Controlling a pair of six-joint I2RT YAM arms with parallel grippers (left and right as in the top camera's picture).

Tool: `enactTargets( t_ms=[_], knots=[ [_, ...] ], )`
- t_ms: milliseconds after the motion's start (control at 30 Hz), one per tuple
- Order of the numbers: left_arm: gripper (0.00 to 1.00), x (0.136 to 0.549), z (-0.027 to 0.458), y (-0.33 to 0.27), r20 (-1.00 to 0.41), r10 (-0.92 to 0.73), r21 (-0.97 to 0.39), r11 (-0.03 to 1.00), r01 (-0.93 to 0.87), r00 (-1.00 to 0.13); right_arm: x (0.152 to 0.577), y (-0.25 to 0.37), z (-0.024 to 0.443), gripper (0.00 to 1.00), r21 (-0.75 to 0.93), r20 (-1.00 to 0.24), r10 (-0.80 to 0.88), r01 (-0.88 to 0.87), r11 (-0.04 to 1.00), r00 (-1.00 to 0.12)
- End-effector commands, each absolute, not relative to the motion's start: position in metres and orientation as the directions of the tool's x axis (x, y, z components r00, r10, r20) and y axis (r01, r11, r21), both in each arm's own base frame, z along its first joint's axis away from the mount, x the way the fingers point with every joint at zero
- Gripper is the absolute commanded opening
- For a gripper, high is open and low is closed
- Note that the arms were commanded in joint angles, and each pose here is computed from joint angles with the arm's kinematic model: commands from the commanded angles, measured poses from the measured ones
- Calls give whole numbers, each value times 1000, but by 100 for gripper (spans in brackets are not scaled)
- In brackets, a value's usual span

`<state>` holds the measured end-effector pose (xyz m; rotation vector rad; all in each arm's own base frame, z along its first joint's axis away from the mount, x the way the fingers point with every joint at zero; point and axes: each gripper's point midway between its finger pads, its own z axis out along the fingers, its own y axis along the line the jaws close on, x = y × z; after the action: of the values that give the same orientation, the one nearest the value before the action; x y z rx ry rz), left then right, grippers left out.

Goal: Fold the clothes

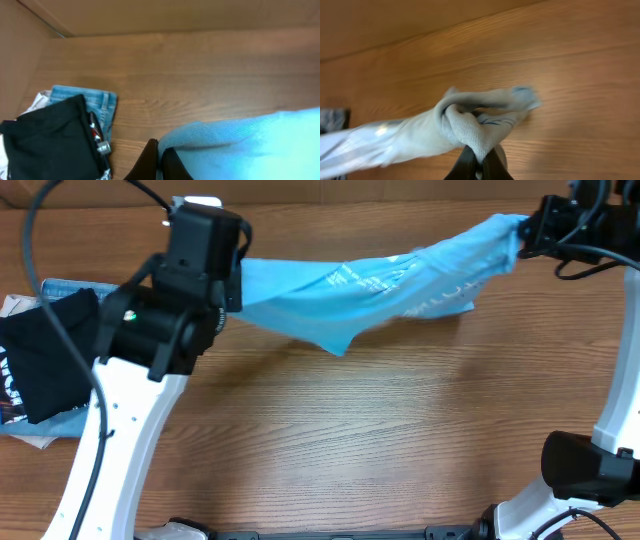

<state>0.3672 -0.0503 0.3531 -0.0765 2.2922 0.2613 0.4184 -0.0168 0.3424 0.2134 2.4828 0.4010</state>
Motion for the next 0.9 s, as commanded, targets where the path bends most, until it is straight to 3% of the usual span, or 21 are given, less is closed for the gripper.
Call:
enactTargets(
  t_ms=[0, 233, 467, 533, 600, 767, 867],
  knots=[
    [4, 357, 391, -26, -807, -1, 153, 965, -212, -591, 406, -53, 358, 4, 285, -575, 355, 227, 931, -737],
    [4, 354, 390, -13, -807, -67, 111, 958, -263, -587, 401, -58, 355, 4, 286, -558, 374, 251, 925, -741],
    [4, 350, 376, -42, -760, -68, 19, 992, -126, -646, 408, -48, 360, 4, 276, -590, 327, 197, 941, -738],
    [11, 344, 368, -56, -725, -63, -29, 998, -61, -686, 412, -56, 363, 4, 257, -611, 332, 217, 942, -718],
    [26, 336, 360, -70, -688, -56, -80, 997, -1, -724, 415, -76, 367, 4, 226, -637, 374, 300, 927, -674],
    [37, 322, 349, -79, -628, -42, -117, 992, 41, -777, 425, -113, 386, 4, 216, -715, 422, 398, 891, -557],
    [37, 320, 347, -78, -620, -37, -113, 993, 42, -783, 438, -106, 402, 4, 235, -764, 370, 305, 923, -529]
  ],
)
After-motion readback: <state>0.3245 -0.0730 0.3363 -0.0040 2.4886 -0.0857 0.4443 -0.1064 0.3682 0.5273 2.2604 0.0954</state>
